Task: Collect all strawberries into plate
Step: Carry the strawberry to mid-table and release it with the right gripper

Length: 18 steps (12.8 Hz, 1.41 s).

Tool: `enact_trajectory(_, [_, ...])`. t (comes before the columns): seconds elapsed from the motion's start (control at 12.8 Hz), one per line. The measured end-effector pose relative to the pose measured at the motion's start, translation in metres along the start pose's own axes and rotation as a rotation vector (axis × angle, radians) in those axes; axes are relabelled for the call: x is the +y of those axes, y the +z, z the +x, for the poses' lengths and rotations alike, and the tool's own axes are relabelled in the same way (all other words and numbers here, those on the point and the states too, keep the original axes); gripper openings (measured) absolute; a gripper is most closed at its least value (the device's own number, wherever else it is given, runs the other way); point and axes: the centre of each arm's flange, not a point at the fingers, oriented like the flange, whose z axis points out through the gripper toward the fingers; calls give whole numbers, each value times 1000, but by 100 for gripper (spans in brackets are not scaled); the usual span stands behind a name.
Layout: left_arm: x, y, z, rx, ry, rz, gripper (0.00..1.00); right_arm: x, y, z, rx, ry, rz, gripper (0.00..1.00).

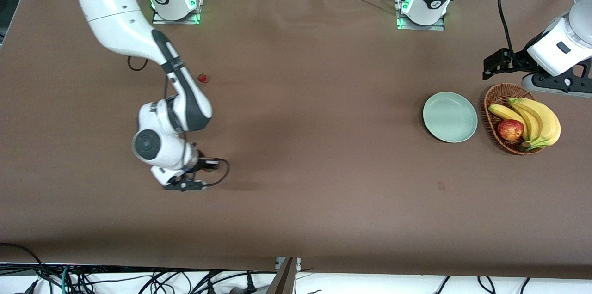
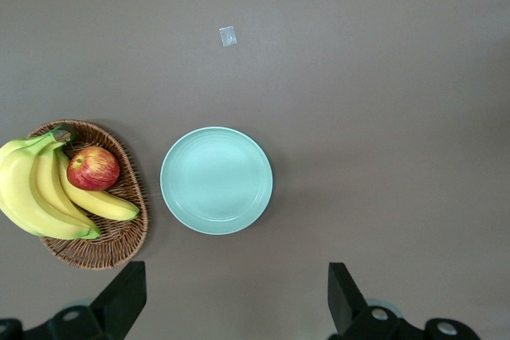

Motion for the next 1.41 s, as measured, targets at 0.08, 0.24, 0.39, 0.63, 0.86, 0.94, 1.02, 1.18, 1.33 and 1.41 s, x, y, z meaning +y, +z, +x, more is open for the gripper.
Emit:
enact_trajectory(0.08, [0,0,0,0,0,0,100,-48,-2,-19,2,45,24,39])
enact_trajectory(0.24, [0,1,0,-1,0,0,100,-126,6,-60,32,115,68,39])
enact_trajectory(0.39, [1,1,1,-2,1,0,100,-190,28,-102,91,202,148,39])
enact_trajectory(0.63, [1,2,1,-3,2,0,100,-281,69,-179,147,315,309,39])
enact_trajectory(0.86, [1,2,1,-4,2,0,100,-337,97,-234,162,408,454,39])
enact_trajectory(0.94, [1,3,1,-5,2,0,100,-344,100,-239,165,435,490,39])
enact_trajectory(1.02, [1,3,2,-6,2,0,100,-349,100,-242,167,460,520,46])
enact_trajectory(1.18, [1,4,2,-7,2,-1,100,-354,93,-241,182,484,550,68])
enact_trajectory(1.33, [1,5,2,-9,2,-1,100,-347,76,-216,209,500,533,90])
enact_trajectory(1.41, [1,8,2,-15,3,-1,100,-336,65,-194,208,506,475,90])
